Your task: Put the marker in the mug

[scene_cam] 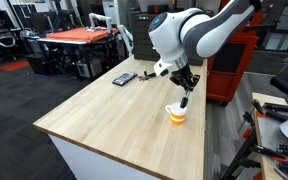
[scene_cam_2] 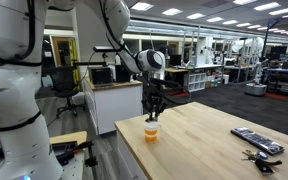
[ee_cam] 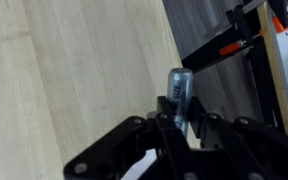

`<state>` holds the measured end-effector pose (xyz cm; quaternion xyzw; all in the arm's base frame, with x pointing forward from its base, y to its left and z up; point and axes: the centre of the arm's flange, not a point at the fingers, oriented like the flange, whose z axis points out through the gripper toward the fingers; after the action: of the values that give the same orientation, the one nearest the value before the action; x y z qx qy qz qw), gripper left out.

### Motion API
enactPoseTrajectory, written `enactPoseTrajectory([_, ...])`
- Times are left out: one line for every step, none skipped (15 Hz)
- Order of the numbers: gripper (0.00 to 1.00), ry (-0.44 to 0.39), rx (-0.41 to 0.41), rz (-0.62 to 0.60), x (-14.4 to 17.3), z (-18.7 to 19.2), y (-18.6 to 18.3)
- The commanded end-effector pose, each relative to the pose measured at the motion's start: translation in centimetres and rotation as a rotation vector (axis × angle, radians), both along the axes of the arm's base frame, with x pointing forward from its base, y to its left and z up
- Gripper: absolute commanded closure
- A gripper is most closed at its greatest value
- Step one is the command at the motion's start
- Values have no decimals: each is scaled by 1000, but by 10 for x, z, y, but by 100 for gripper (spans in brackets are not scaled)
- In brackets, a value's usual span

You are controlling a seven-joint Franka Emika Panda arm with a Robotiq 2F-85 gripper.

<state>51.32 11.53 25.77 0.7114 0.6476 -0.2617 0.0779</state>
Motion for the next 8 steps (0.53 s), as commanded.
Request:
enactPoseTrajectory([94, 16, -45, 64, 14, 2, 9])
enactPoseTrajectory([94, 18, -51, 79, 15, 1, 10])
enactPoseTrajectory([94, 20, -58, 97, 14, -2, 12])
enactPoseTrajectory([94, 25, -65, 118, 14, -3, 14])
enactPoseTrajectory([94, 28, -73, 134, 14, -5, 16])
enactPoseTrajectory([94, 33, -84, 153, 13, -8, 19])
enactPoseTrajectory([94, 37, -97, 174, 11, -11, 21])
enactPoseTrajectory([94, 40, -109, 195, 10, -13, 24])
